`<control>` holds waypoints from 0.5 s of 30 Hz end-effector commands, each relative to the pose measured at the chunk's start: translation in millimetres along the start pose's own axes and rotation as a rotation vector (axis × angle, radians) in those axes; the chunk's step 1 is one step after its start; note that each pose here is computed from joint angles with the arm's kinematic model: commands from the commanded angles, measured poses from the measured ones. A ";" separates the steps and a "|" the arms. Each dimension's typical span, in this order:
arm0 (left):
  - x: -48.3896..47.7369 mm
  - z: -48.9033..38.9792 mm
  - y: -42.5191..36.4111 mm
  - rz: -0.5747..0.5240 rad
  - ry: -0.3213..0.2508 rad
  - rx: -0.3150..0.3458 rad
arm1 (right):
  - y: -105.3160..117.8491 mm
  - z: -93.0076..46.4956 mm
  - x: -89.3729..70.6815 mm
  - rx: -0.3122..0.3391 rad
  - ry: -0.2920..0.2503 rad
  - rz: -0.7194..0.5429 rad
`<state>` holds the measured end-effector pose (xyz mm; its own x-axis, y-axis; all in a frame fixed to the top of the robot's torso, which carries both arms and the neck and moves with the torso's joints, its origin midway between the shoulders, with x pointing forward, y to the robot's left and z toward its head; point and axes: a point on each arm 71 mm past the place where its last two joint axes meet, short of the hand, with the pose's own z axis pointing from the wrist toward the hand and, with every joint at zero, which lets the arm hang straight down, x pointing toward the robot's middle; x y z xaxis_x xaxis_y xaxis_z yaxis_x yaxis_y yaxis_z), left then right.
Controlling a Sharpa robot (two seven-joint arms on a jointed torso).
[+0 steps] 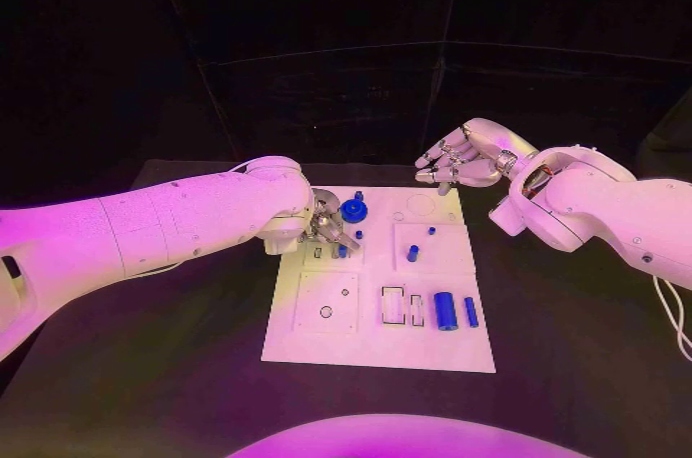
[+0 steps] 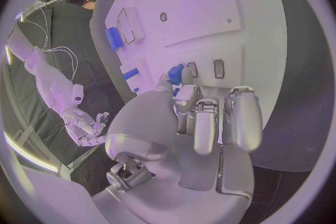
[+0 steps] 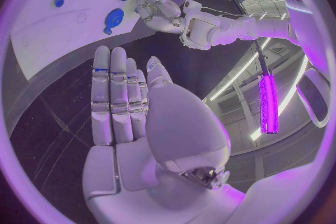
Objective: Assemble the parts on the task board
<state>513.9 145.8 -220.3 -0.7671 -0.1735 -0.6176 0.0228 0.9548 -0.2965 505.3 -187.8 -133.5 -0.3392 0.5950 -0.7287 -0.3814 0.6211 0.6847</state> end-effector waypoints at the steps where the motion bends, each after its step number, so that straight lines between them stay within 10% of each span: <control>1: 0.3 -0.3 0.0 -0.017 0.006 0.017 | 1.7 0.7 0.1 -0.008 0.008 -0.002; 15: -1.2 -8.0 4.4 -0.068 -0.057 0.065 | 1.3 1.4 0.5 -0.008 0.013 -0.002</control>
<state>508.4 154.4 -218.6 -0.7561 -0.2135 -0.6186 0.0133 0.9401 -0.3408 506.0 -187.2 -134.1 -0.3436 0.5921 -0.7290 -0.3808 0.6217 0.6845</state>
